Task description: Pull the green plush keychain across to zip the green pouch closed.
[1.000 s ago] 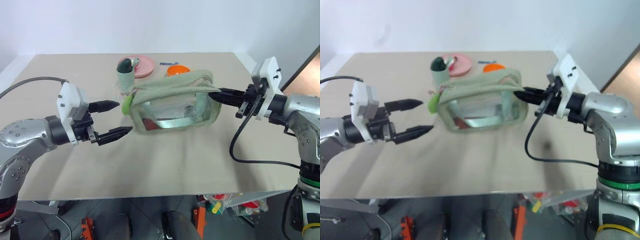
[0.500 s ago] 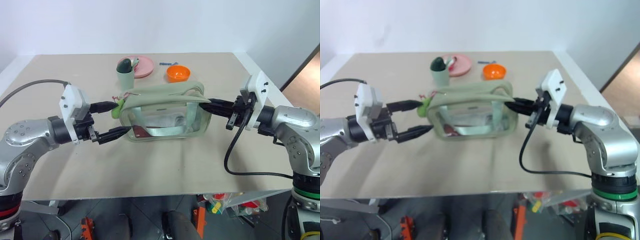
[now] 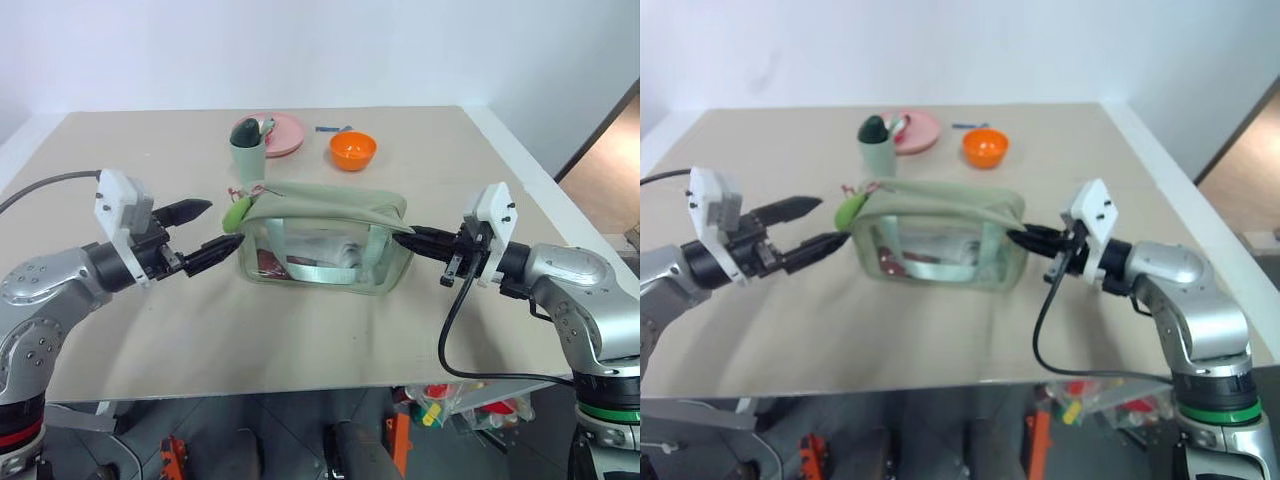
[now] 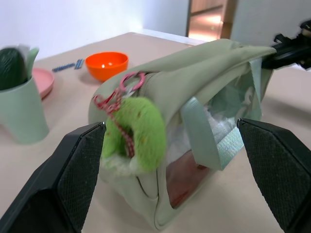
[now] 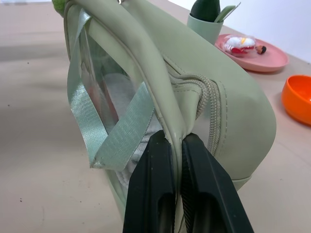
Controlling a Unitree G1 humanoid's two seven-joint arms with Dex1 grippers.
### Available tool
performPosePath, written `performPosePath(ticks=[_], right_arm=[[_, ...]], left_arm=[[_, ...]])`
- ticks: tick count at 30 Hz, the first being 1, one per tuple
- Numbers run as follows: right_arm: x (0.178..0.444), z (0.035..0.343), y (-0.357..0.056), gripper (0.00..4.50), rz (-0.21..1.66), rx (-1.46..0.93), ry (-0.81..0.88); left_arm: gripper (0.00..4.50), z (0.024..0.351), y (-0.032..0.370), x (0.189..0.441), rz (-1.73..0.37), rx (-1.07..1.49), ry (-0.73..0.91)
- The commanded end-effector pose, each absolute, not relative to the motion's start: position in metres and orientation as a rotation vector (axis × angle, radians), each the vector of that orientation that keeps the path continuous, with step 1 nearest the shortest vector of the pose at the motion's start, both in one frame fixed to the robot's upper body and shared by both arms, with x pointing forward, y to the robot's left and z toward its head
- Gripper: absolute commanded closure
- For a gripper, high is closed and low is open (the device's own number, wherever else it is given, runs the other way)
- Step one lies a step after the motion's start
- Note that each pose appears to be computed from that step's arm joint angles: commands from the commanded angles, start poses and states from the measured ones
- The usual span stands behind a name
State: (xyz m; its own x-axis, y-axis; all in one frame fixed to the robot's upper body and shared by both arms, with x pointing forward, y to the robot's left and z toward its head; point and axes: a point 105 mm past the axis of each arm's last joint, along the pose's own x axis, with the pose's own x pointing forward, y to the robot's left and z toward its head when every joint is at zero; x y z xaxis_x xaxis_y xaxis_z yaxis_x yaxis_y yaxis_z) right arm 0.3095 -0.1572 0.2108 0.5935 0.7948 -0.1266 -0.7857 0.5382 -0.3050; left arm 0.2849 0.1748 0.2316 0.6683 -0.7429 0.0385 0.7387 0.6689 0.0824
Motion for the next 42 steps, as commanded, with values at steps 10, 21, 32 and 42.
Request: performPosePath(ticks=[10,21,32,42], right_arm=[[0.313,0.207,-0.152,4.50,0.957,-0.387,-0.048],[0.312,0.208,-0.153,4.50,0.952,-0.407,-0.057],[0.311,0.208,-0.157,4.50,0.956,-0.428,-0.047],[0.310,0.210,-0.154,4.50,0.973,-0.451,-0.051]], left_arm=[[0.92,0.221,0.179,0.304,-0.811,-0.089,-0.089],[4.48,0.218,0.170,0.312,-0.860,-0.116,-0.081],[4.48,0.303,0.135,0.293,-1.092,-0.068,-0.247],[4.48,0.276,0.088,0.311,-1.287,0.139,-0.163]])
